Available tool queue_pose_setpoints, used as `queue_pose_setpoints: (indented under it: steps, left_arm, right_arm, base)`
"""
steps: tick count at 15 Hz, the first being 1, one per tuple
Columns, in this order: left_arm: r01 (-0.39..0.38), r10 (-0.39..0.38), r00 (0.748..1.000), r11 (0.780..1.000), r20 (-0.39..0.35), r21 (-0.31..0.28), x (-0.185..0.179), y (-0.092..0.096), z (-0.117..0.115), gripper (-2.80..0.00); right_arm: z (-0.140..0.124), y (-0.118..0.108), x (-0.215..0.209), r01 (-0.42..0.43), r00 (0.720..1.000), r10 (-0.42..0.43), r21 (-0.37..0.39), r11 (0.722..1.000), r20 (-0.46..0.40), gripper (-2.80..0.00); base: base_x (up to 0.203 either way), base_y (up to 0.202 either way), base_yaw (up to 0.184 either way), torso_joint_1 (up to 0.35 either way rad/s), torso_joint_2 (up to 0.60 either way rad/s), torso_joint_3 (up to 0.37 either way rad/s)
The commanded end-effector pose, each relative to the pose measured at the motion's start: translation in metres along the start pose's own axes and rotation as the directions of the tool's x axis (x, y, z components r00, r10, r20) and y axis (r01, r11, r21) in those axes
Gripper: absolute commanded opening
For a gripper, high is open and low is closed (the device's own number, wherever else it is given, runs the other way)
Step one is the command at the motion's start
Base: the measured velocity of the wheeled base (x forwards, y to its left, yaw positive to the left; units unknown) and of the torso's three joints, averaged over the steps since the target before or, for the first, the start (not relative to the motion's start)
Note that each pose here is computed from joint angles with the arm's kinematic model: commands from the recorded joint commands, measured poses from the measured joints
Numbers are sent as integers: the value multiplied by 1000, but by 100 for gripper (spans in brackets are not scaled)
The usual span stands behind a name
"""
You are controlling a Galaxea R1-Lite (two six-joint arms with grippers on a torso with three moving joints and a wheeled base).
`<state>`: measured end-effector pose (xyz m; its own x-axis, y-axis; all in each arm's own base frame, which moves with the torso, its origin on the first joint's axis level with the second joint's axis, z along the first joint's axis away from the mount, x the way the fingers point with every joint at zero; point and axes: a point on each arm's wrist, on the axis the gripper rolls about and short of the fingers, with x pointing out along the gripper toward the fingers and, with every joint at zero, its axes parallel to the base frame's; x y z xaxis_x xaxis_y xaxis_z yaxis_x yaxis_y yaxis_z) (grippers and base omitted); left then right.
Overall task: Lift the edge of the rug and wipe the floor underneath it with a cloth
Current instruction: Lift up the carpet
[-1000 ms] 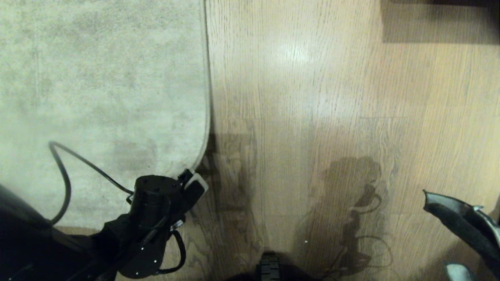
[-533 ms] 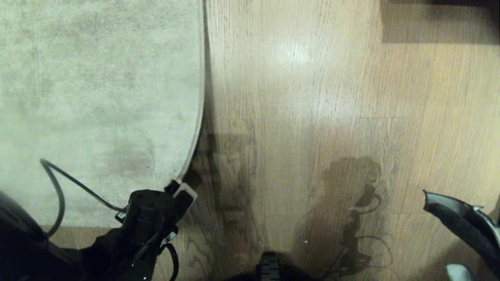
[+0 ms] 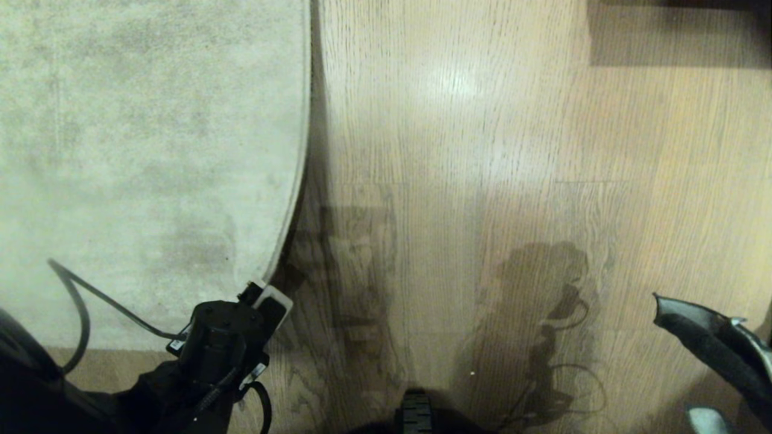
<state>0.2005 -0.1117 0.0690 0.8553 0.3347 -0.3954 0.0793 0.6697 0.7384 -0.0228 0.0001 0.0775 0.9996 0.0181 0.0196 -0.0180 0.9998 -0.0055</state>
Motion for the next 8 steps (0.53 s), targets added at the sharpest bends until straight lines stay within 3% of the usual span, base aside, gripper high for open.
queue_pose_setpoints:
  steps: [1,8]
  left_arm:
    - [-20,20,1000,1000,-5,-17,1,6,0,-280]
    - [-66,65,998,995,-13,-79,-3,27,-6,-280]
  right_arm:
    - [0,0,0,0,1000,0,-1,1000,-1,-280]
    - [0,0,0,0,1000,0,-1,1000,0,-280]
  base:
    - [0,0,0,0,0,0]
    - [0,0,0,0,0,0]
